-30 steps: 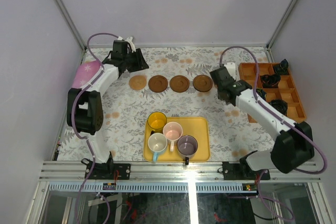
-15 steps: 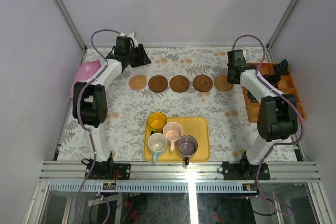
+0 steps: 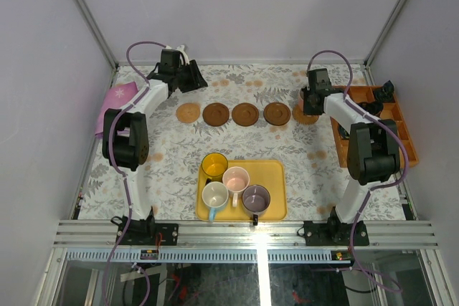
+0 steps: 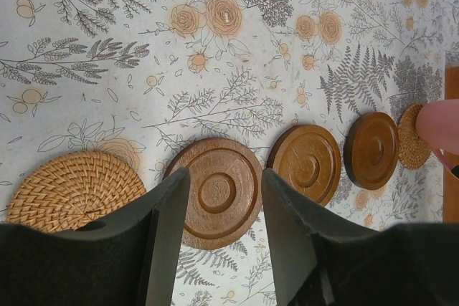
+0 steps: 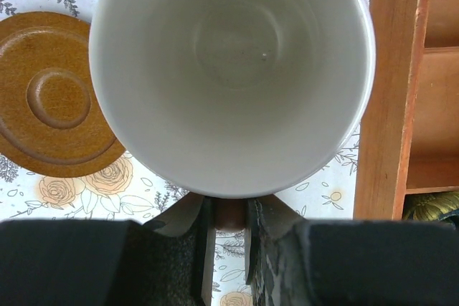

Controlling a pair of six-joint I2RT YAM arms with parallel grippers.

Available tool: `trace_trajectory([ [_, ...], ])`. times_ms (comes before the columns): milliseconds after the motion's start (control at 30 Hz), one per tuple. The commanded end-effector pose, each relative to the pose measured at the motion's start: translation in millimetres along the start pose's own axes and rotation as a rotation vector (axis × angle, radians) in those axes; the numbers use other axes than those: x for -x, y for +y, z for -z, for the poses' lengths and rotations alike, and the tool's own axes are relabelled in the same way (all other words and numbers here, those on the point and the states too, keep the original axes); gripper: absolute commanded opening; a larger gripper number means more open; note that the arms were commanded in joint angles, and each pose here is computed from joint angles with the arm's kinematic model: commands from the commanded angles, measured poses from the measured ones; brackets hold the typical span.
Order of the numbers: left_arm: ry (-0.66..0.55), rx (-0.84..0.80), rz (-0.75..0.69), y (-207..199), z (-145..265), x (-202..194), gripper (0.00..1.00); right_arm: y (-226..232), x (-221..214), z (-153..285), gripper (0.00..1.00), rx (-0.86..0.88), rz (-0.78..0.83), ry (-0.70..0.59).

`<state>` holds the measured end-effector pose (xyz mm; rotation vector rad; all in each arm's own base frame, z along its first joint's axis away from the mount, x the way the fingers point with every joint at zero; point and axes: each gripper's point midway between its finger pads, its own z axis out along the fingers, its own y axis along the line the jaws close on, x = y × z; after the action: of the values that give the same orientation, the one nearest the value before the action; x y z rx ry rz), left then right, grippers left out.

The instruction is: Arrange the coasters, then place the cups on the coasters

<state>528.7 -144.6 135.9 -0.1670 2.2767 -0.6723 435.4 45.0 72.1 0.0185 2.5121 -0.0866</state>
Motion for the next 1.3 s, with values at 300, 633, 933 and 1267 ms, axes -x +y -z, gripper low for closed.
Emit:
trace_trajectory([
  [300,-0.051,-0.009,0.003,-2.2,-1.7,16.5,0.45,4.4,40.4,29.8,0.00,0.041,-0.035,-0.121],
  [633,-0.050,-0.010,-0.003,-1.7,-1.3,16.5,0.44,1.3,30.6,35.2,0.00,0.031,-0.048,-0.109],
  [933,-0.044,-0.014,-0.001,-2.1,-1.7,14.0,0.44,-1.3,23.9,36.4,0.00,0.022,-0.046,-0.093],
  [1267,-0.037,-0.014,0.006,-1.0,-3.7,12.0,0.45,-0.2,14.7,31.1,0.00,0.026,-0.046,-0.068],
])
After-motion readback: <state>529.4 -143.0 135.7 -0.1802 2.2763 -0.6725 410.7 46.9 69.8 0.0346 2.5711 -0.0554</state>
